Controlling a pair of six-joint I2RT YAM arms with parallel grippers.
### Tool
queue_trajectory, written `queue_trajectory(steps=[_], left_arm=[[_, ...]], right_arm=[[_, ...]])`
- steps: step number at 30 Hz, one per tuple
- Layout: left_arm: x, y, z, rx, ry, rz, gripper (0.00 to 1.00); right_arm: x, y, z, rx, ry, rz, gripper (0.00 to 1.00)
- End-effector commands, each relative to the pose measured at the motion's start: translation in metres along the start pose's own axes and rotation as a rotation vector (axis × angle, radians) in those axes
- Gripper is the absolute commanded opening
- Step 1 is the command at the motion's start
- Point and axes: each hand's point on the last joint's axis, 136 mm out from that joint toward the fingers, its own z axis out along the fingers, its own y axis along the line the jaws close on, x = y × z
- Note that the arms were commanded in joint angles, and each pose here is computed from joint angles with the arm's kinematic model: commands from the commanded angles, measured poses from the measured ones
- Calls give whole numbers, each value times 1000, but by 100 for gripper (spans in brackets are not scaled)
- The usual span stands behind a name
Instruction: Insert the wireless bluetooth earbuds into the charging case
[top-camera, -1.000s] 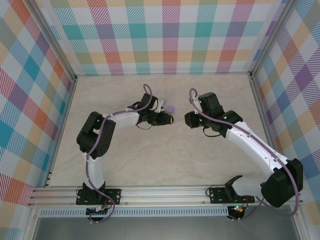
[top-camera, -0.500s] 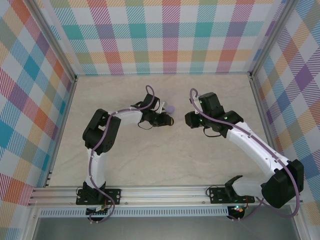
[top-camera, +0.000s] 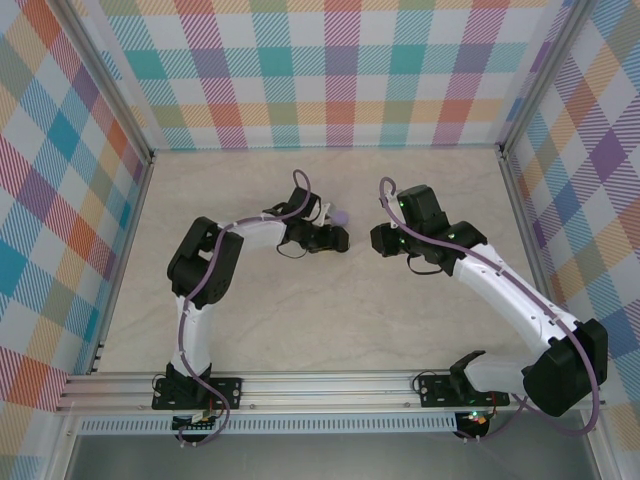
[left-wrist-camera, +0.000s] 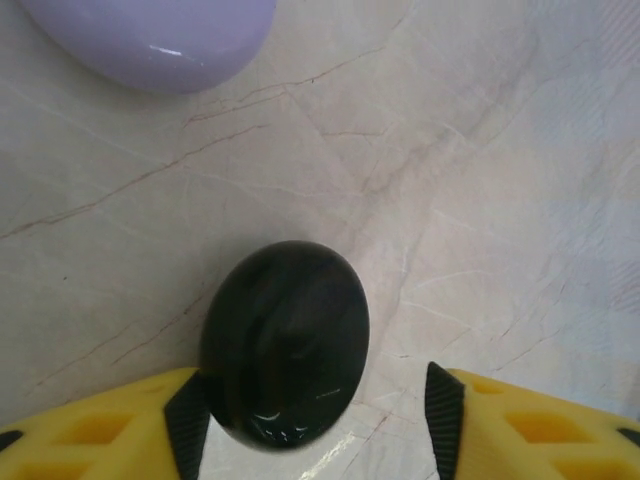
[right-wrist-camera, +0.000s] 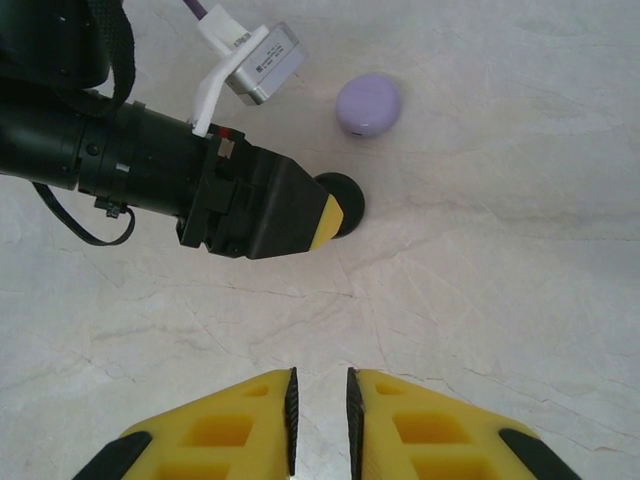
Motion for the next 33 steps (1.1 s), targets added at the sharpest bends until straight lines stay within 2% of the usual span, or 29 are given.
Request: queue_trajectory(steps=[1,8,12,19,25,33], left_arm=[[-6,14,-18,-103,-28,24,66],[-8,18,-54,-215,-69,83,70],[-10,23,-83,-312,-125,116,72],[-5,34,-132,-451,-222,168,76],[0,46,-174,-564,-311,215,79],[-3,71,-229,-689,-485,239,86]], right_arm=[[7,-10,-2,47,4,5,25],[6,-40,5,209,-26,33,32],[6,-64,8,338,-53,53,40],[11,-103,16,536,-73,82,46],[9,-127,18,626,-131,101,50],[6,-161,21,673,-203,118,55]])
